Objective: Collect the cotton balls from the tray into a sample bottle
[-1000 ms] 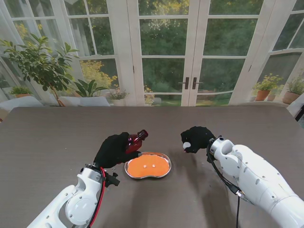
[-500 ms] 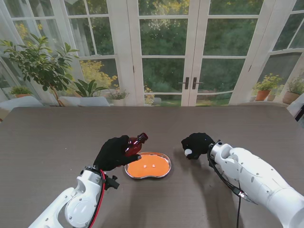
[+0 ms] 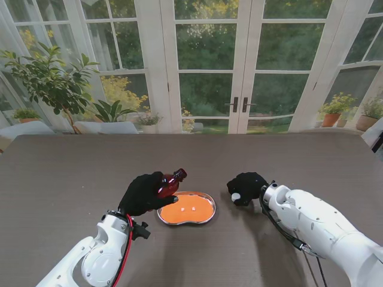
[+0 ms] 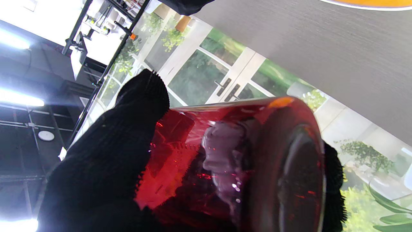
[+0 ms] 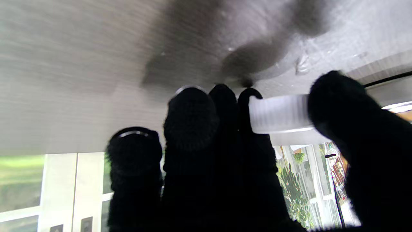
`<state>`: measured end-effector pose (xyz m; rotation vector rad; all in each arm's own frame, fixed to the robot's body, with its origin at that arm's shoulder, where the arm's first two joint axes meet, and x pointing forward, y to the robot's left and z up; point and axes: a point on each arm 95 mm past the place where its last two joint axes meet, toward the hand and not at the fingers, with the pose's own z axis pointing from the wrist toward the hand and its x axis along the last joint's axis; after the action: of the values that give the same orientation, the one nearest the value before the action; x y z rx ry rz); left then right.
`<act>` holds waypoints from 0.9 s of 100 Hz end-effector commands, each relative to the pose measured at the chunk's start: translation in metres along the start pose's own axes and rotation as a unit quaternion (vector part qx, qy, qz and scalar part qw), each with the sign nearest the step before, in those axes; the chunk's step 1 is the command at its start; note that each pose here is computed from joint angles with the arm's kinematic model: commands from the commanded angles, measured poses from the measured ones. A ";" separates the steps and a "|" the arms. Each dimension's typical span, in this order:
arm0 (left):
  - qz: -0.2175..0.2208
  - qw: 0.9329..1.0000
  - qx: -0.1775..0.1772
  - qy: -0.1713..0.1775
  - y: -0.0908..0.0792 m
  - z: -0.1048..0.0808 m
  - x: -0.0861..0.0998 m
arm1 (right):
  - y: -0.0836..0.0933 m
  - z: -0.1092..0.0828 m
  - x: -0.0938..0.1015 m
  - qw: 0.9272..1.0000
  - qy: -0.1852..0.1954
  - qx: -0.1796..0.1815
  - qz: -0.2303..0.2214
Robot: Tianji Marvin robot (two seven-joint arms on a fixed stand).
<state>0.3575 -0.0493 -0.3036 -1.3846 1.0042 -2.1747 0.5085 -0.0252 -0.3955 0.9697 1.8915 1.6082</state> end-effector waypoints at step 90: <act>-0.005 1.000 -0.013 0.001 0.003 0.000 0.001 | -0.001 0.002 0.002 0.999 0.013 0.039 -0.001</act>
<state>0.3581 -0.0500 -0.3039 -1.3911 1.0113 -2.1780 0.5125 -0.0243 -0.3917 0.9743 1.9550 1.5813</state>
